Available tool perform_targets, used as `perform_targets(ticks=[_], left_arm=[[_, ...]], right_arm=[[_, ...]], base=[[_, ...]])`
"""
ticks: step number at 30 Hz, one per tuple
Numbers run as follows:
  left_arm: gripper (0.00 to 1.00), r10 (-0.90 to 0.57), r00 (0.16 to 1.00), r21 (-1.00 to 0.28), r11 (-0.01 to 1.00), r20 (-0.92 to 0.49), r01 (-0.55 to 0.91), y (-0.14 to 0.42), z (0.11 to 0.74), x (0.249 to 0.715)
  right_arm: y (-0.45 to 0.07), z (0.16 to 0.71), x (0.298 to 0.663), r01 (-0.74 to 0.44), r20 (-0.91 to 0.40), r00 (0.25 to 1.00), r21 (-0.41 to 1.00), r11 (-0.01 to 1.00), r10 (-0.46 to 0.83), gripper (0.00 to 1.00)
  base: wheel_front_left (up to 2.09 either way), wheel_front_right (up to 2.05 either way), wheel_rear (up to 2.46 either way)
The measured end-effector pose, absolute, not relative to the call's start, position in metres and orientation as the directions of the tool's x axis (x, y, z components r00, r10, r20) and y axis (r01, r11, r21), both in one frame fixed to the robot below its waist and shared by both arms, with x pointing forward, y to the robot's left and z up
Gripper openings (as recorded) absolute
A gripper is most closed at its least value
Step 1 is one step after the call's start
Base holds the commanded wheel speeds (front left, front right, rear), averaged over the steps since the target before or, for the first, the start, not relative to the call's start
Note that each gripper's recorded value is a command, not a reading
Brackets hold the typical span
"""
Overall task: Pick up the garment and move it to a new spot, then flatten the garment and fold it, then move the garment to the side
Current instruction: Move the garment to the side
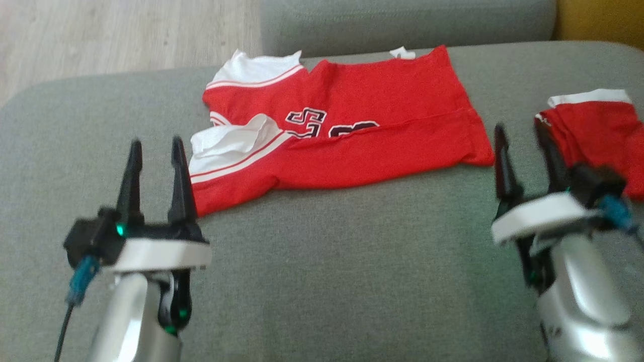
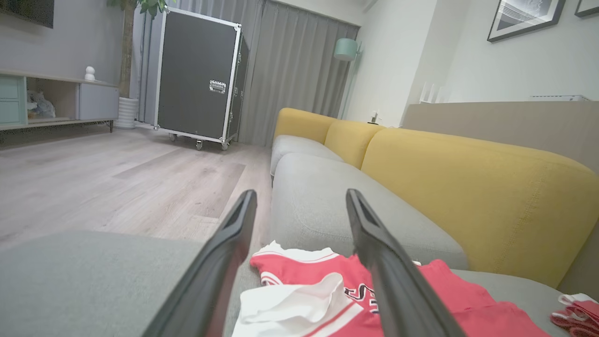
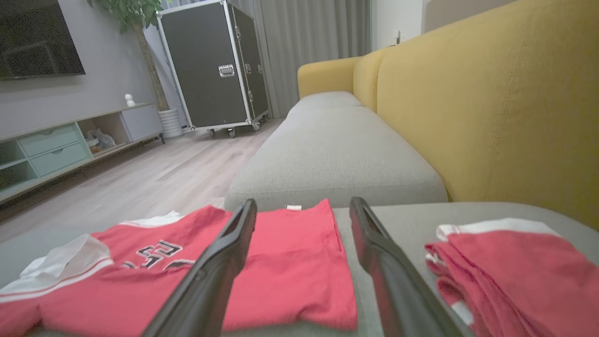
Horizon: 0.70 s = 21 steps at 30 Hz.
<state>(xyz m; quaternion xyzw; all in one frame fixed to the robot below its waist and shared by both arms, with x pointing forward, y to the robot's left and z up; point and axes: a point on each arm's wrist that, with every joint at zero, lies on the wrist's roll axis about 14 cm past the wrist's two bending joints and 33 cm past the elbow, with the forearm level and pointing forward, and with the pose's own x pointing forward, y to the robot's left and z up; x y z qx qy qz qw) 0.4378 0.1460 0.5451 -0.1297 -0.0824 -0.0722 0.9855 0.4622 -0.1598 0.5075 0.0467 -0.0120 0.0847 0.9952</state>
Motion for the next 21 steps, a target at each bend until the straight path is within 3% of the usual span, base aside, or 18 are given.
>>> perform_targets(ticks=[7, 11, 21], left_arm=[[1.00, -0.095, 0.990, -0.278, 0.953, 0.105, 0.121, 0.149, 0.516, 0.409], [1.00, -0.108, 0.992, -0.267, 0.956, 0.069, 0.122, 0.144, 0.503, 0.412], [1.00, -0.067, 0.982, -0.234, 0.972, -0.176, 0.025, 0.149, 0.433, 0.441]], right_arm=[[-0.162, 0.476, 0.411, -0.116, -0.041, 0.992, 0.110, 0.987, 0.121, 1.00], [-0.164, 0.479, 0.410, -0.110, -0.031, 0.993, 0.104, 0.988, 0.114, 1.00], [-0.160, 0.480, 0.428, -0.133, -0.023, 0.991, 0.070, 0.989, 0.135, 1.00]], base=[[0.00, 0.00, 0.00], [0.00, 0.00, 0.00], [0.00, 0.00, 0.00]])
